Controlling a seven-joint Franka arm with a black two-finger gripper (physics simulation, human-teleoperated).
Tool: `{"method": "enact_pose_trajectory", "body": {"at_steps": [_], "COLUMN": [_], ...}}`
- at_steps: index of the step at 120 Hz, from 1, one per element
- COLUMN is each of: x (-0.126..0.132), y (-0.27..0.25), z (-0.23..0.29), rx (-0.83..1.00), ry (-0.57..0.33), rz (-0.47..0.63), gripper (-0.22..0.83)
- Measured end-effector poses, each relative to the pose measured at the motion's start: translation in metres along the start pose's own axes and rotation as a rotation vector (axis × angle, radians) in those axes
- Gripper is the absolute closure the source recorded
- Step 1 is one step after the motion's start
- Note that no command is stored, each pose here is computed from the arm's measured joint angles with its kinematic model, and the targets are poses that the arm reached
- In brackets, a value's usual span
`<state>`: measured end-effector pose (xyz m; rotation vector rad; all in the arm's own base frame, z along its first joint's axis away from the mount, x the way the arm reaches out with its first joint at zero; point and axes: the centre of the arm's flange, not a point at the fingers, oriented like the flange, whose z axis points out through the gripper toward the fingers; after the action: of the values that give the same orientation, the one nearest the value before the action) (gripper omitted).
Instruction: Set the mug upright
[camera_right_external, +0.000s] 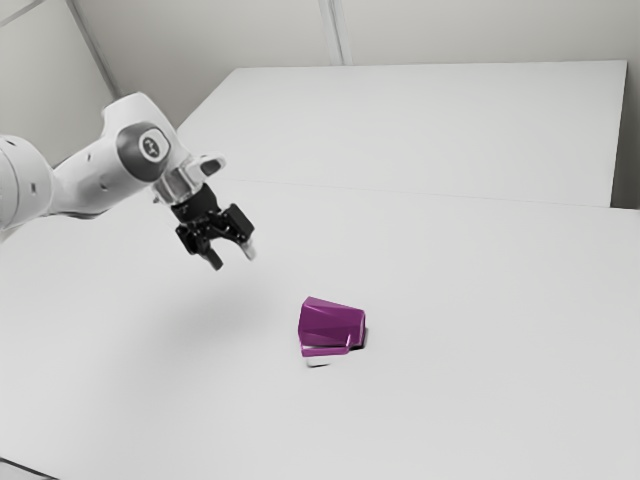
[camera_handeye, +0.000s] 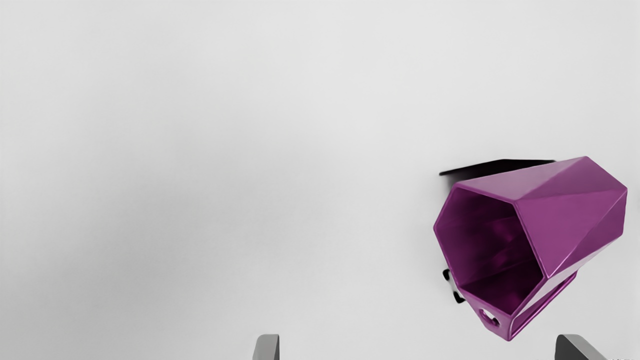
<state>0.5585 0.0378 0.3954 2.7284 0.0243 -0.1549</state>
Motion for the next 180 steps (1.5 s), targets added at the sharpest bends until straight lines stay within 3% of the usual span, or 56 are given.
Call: {"method": "enact_pose_trajectory", "body": {"at_steps": [56, 113, 180], "x": [-0.018, -0.019, -0.022], "y": [0.003, 0.017, 0.037], "z": [0.072, 0.112, 0.141], "rx": [-0.209, -0.386, -0.498], "ry": [0.006, 0.078, 0.102], "rz": [-0.045, -0.122, -0.183], "gripper": [0.0, 0.0, 0.0]}}
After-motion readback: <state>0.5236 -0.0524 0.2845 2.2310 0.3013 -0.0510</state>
